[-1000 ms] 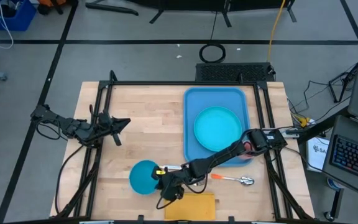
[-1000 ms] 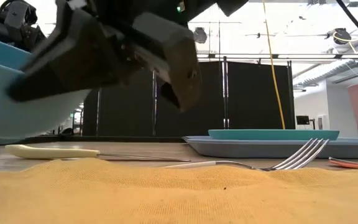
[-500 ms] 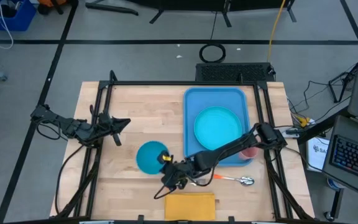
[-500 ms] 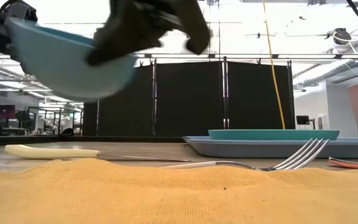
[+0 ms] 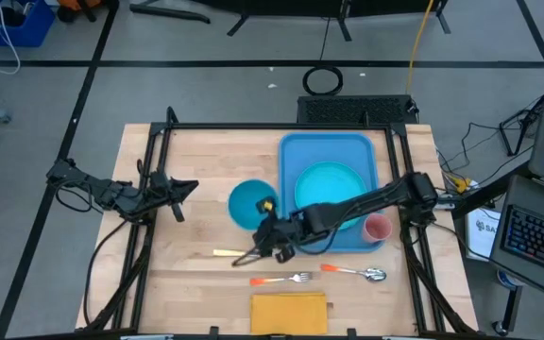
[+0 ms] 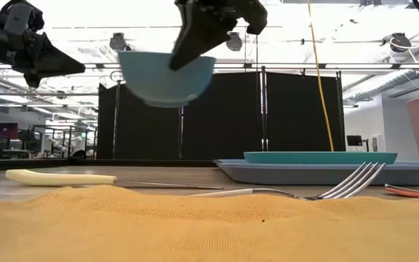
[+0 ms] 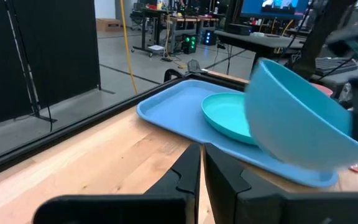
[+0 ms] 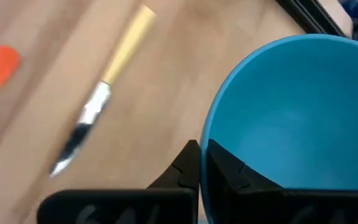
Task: Set up tray
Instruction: Put the blue bowl on the green plate on the blue serving tray
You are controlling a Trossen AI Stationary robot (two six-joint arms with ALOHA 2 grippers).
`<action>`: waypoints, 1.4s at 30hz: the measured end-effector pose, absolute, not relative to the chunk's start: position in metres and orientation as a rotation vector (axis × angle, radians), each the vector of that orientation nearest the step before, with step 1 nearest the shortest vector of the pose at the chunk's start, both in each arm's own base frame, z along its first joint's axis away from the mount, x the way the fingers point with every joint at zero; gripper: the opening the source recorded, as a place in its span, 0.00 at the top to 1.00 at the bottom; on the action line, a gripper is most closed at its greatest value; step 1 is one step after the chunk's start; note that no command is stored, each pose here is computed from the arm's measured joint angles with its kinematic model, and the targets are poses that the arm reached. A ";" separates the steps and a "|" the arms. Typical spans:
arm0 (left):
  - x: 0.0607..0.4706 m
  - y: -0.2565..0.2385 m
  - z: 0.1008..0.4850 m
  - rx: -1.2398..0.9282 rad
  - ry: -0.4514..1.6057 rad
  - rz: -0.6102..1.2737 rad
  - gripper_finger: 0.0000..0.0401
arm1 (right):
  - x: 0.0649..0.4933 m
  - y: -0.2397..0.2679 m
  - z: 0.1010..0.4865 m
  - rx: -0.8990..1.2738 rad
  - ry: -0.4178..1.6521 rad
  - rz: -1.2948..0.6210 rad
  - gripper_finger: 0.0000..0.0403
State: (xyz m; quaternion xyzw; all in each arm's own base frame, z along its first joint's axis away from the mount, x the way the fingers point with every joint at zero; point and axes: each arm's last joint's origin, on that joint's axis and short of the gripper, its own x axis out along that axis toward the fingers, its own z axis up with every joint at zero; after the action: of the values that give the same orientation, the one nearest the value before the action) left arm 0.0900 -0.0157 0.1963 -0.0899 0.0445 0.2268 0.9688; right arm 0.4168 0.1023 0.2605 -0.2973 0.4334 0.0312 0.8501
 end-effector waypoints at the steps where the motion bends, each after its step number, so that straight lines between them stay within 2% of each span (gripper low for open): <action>1: 0.090 -0.016 0.196 -0.183 0.090 0.458 0.94 | 0.413 0.098 0.263 -0.607 0.915 0.049 1.00; 16: 0.090 -0.016 0.196 -0.193 0.088 0.457 0.94 | 0.327 0.017 0.272 -0.249 0.887 -0.237 1.00; 23: 0.090 -0.016 0.196 -0.195 0.086 0.462 0.94 | 0.312 -0.011 0.261 -0.060 0.968 -0.345 1.00; 33: 0.090 -0.016 0.196 -0.199 0.095 0.444 0.94 | 0.308 -0.012 0.256 0.063 1.007 -0.384 1.00; 42: 0.090 -0.016 0.194 -0.215 0.101 0.447 0.94 | 0.290 -0.007 0.219 0.141 1.037 -0.431 1.00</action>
State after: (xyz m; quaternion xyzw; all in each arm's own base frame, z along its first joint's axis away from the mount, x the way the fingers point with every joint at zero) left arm 0.0899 -0.0160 0.1943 -0.1065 0.0502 0.2212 0.9681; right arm 0.2896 -0.0070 0.2187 0.0670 0.4914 -0.2042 0.8440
